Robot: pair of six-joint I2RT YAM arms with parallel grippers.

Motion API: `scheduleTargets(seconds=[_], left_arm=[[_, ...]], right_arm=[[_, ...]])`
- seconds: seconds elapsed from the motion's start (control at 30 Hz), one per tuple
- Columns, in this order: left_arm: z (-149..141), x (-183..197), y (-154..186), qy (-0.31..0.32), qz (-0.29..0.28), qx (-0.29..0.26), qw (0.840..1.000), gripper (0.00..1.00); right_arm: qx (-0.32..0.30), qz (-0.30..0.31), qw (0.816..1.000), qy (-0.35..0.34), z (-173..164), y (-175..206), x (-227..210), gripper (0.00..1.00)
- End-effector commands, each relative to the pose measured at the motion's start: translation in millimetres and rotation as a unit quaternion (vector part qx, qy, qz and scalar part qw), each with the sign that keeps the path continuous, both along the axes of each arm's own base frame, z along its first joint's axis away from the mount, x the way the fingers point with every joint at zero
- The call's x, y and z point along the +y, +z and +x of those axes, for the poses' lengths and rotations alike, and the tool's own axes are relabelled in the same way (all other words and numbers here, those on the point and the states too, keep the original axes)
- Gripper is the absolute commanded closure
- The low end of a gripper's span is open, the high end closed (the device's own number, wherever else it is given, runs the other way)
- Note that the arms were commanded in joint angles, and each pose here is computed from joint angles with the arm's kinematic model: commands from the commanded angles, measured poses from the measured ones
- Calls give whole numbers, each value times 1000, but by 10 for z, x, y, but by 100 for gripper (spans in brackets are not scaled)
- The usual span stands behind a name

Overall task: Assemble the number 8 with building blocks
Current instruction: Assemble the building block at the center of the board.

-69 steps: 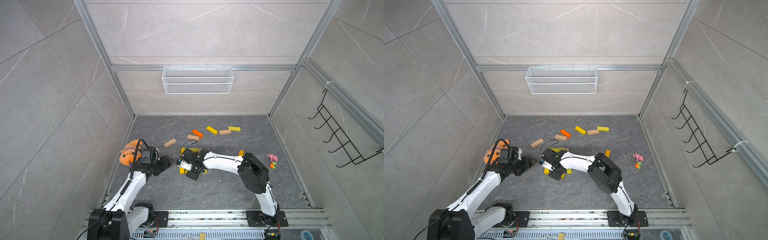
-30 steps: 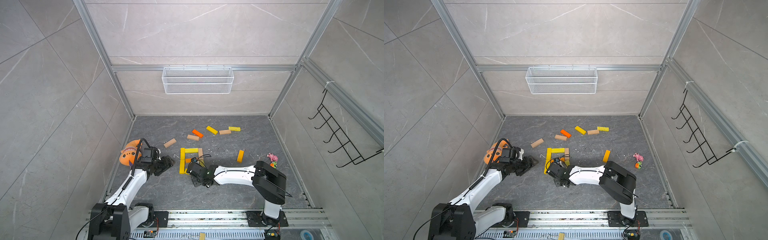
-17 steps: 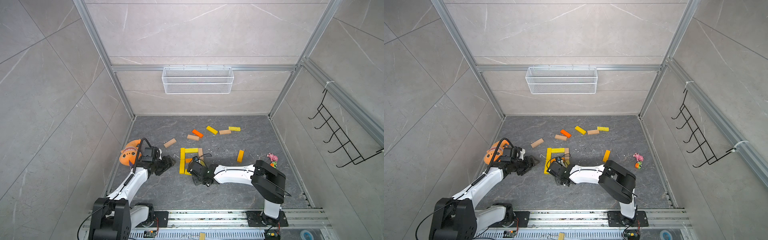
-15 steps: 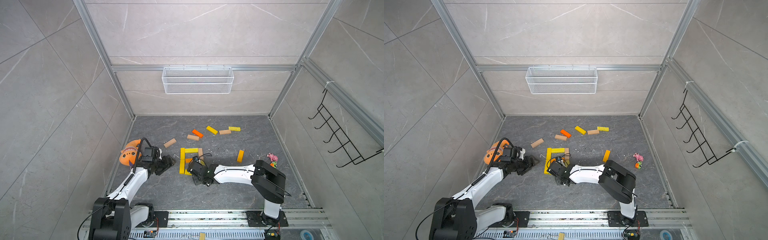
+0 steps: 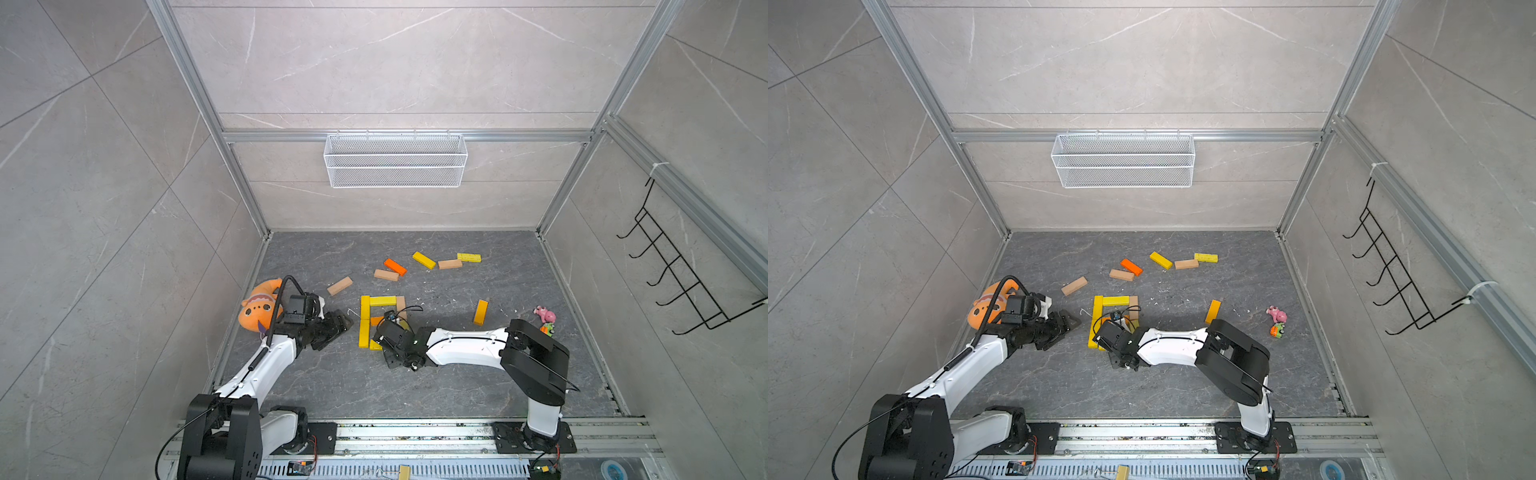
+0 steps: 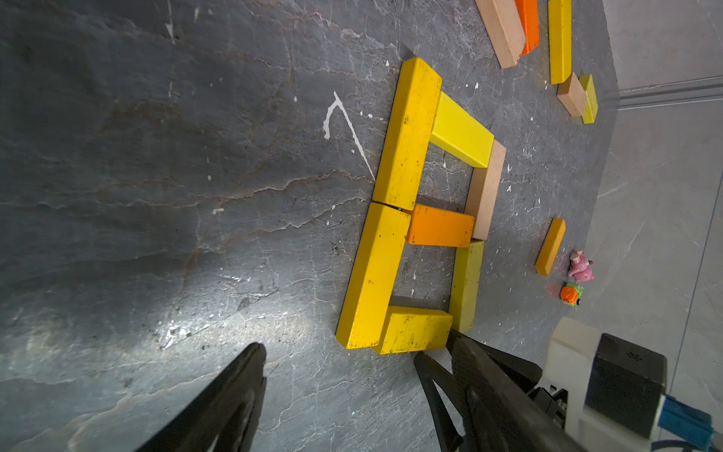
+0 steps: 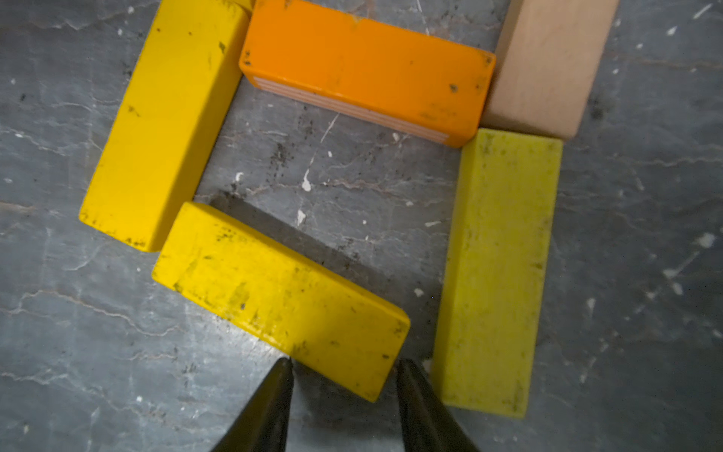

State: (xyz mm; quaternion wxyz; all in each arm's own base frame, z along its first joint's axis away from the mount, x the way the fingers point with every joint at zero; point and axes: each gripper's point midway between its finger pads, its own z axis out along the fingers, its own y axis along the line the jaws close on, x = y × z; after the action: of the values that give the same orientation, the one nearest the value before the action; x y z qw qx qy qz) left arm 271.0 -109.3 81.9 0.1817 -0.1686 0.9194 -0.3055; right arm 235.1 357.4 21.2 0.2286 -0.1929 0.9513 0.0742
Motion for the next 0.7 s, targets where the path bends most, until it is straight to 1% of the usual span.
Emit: scheduleTargets(seconds=[0.0, 0.2, 0.37, 0.67], left_arm=[[19, -54, 29, -7, -13, -6, 1000, 22], [27, -61, 31, -8, -13, -7, 1000, 22], [9, -56, 8, -8, -12, -5, 1000, 22], [18, -57, 17, -9, -12, -5, 1000, 22]], right_arm=[[0, 6, 1000, -11, 51, -9, 66, 52], [0, 11, 1000, -17, 77, -14, 107, 52], [-2, 11, 1000, -23, 101, -15, 126, 49], [-4, 8, 1000, -27, 131, -22, 110, 49]])
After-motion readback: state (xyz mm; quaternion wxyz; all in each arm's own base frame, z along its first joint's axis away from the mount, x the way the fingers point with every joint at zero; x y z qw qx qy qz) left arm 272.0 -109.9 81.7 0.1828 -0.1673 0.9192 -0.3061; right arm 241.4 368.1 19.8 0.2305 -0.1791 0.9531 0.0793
